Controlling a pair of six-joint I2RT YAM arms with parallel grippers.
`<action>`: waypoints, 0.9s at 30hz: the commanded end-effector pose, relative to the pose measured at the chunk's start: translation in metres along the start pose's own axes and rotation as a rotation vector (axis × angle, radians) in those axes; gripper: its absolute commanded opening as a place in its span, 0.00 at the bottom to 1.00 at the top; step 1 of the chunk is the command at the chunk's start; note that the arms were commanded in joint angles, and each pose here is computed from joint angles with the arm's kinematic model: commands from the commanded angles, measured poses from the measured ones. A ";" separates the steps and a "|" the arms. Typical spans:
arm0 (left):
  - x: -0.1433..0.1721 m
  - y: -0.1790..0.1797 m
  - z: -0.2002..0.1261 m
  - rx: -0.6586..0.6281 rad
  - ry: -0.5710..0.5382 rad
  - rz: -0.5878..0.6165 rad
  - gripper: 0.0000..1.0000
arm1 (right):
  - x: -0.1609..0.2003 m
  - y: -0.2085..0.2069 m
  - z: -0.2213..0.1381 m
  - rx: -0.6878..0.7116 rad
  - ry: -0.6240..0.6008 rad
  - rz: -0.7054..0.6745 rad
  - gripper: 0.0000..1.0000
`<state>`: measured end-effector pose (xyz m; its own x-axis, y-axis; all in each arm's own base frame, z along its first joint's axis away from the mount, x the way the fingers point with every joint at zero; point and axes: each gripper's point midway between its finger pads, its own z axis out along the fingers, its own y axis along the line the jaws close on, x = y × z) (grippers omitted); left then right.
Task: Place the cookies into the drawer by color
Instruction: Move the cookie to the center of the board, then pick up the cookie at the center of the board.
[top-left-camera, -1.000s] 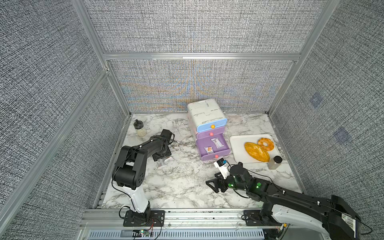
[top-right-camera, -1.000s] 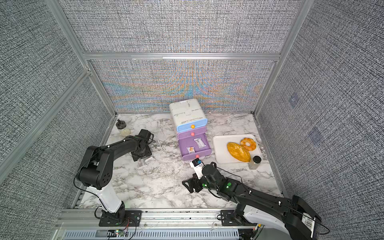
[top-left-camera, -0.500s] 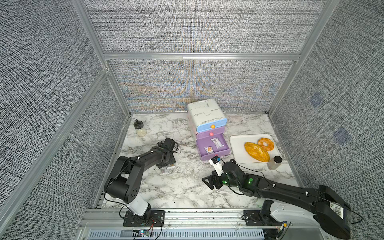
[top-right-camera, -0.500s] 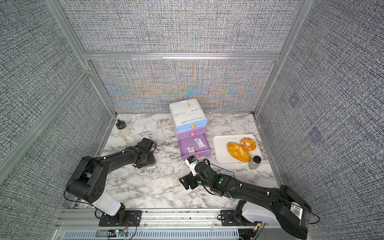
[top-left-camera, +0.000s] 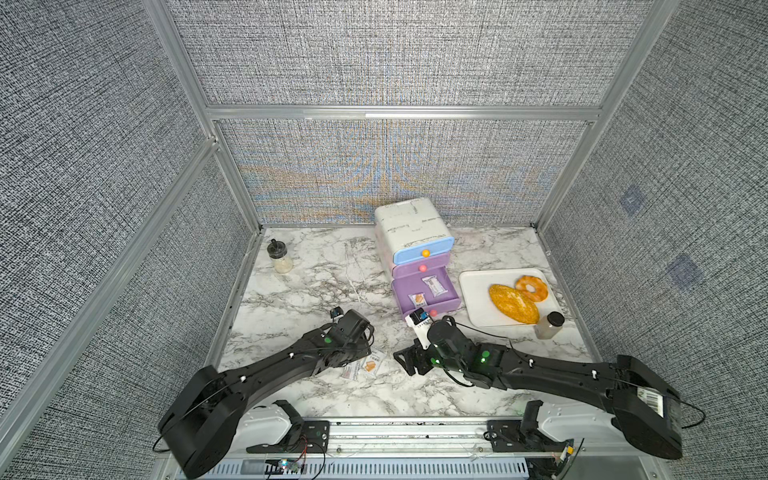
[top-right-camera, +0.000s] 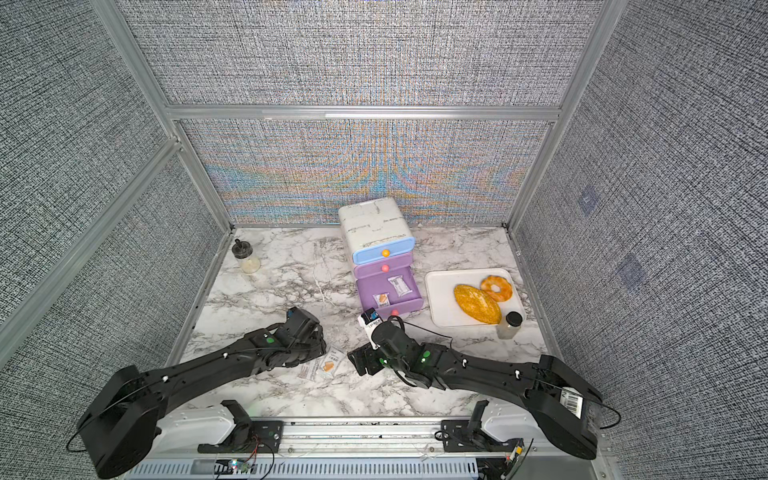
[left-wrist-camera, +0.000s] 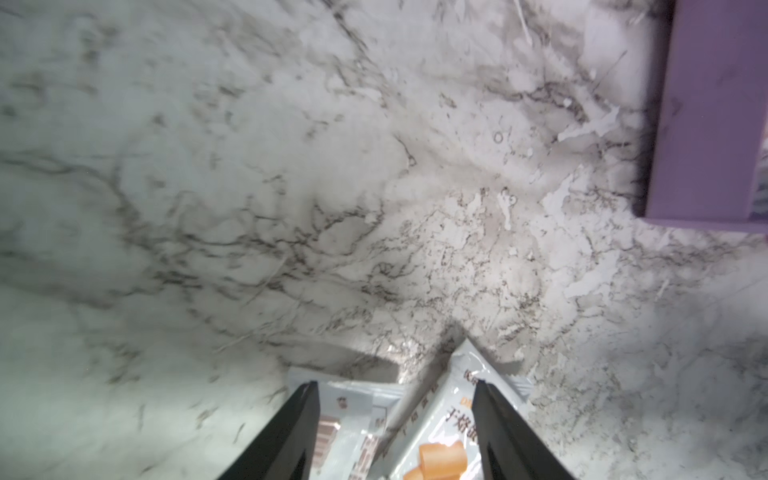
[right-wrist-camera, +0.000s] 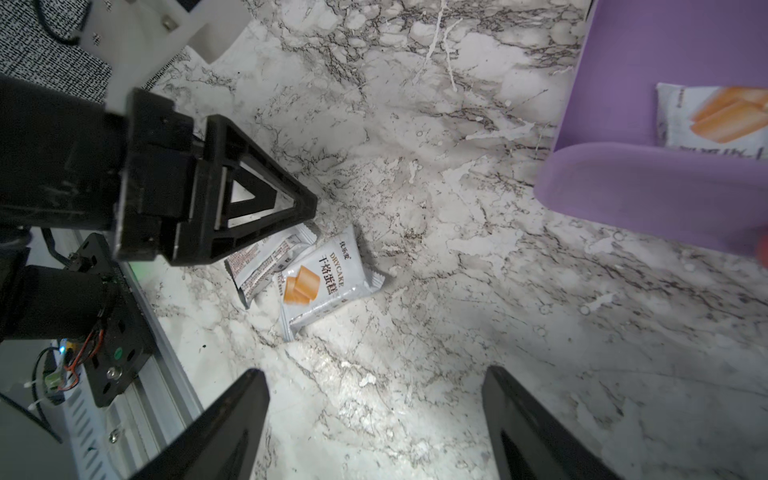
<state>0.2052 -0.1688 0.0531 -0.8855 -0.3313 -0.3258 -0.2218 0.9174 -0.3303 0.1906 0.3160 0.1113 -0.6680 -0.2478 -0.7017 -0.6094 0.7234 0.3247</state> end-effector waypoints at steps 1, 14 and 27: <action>-0.013 0.028 -0.015 -0.094 -0.099 -0.019 0.69 | -0.006 0.004 0.005 0.042 -0.007 -0.015 0.86; -0.017 0.077 -0.031 -0.130 -0.126 -0.101 0.83 | -0.010 0.028 0.058 0.277 0.096 -0.153 0.87; -0.015 0.079 -0.021 -0.137 -0.095 -0.103 0.84 | 0.030 0.025 0.101 0.453 0.235 -0.165 0.94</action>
<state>0.1897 -0.0832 0.0510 -0.8105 -0.4456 -0.3801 -0.3813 0.8941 -0.2350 0.2001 0.4062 0.0414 -0.6699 -0.4750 -0.5706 -0.5386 0.8399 -0.0668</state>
